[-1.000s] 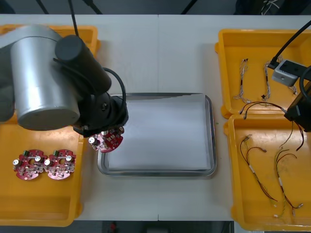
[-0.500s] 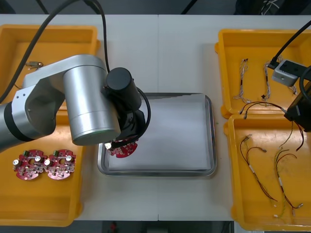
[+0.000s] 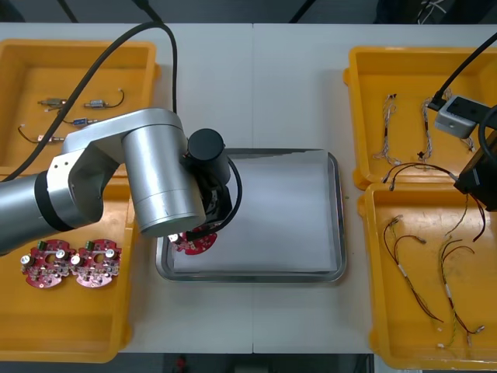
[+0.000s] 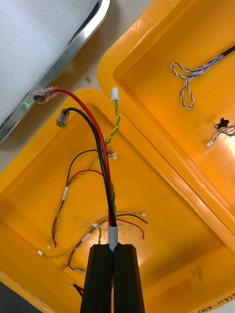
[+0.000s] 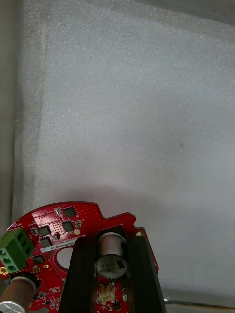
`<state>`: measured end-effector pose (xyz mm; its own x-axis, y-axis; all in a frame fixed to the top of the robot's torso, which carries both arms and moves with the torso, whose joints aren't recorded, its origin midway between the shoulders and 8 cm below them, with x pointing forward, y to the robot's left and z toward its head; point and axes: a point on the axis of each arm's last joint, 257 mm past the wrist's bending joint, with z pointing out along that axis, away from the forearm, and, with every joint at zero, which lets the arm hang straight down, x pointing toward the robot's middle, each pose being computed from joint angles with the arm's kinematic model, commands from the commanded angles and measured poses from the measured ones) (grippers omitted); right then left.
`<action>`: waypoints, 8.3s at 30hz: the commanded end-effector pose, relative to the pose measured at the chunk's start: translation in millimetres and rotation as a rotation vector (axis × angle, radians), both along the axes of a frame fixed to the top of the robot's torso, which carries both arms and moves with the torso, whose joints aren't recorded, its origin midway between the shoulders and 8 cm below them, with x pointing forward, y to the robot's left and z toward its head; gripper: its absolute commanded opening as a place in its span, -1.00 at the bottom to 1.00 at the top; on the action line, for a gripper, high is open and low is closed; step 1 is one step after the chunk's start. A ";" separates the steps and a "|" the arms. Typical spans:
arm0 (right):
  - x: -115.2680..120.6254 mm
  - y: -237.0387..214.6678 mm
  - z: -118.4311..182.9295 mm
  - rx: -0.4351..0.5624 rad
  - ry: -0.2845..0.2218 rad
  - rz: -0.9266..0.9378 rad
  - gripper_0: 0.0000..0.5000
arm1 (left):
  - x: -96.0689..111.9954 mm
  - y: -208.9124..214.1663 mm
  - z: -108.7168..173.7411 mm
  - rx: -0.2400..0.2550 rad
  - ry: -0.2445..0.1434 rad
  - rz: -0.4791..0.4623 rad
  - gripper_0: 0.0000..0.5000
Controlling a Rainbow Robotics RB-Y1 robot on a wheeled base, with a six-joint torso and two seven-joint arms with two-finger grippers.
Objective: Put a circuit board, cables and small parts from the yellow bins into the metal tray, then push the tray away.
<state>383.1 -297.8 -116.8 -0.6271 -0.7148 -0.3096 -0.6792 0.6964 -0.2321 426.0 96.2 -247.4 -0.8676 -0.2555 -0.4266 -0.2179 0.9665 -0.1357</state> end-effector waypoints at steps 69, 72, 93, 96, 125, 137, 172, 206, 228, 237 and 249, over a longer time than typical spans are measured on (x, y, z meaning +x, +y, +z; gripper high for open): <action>-15.9 63.7 -2.5 -0.094 0.008 0.291 -1.00 | -2.4 100.5 228.6 -0.124 0.016 -0.102 1.00; -17.3 81.2 -2.3 -0.108 0.004 0.352 -1.00 | 3.4 124.1 236.9 -0.111 0.024 -0.078 1.00; -8.4 232.9 -32.8 -0.173 -0.023 0.716 -1.00 | 54.4 267.8 251.6 -0.012 0.012 0.106 1.00; -5.2 249.7 -47.7 -0.196 -0.040 0.776 -1.00 | 67.9 283.6 249.6 -0.039 -0.005 0.153 1.00; 16.9 250.8 -150.2 -0.313 0.050 0.886 -1.00 | 141.4 345.9 224.3 -0.163 -0.052 0.573 1.00; 13.4 249.4 -163.0 -0.285 0.061 0.867 -0.77 | 169.7 341.9 227.7 -0.395 -0.103 0.904 1.00; 35.5 184.7 -35.3 -0.141 0.046 0.537 1.00 | 249.3 349.6 172.0 -0.406 -0.382 1.089 1.00; 78.9 -33.0 36.5 0.160 0.005 -0.628 1.00 | 243.4 354.8 98.1 -0.304 -0.367 1.038 1.00; 167.5 -129.4 48.0 0.316 -0.189 -0.879 1.00 | 239.5 365.0 77.3 -0.262 -0.375 1.001 1.00; 195.9 -156.2 50.1 0.288 -0.244 -0.791 1.00 | 241.9 360.9 65.0 -0.253 -0.386 0.969 1.00; 245.5 -160.7 45.4 0.292 -0.334 -0.760 1.00 | 241.8 354.9 59.3 -0.221 -0.375 0.930 0.70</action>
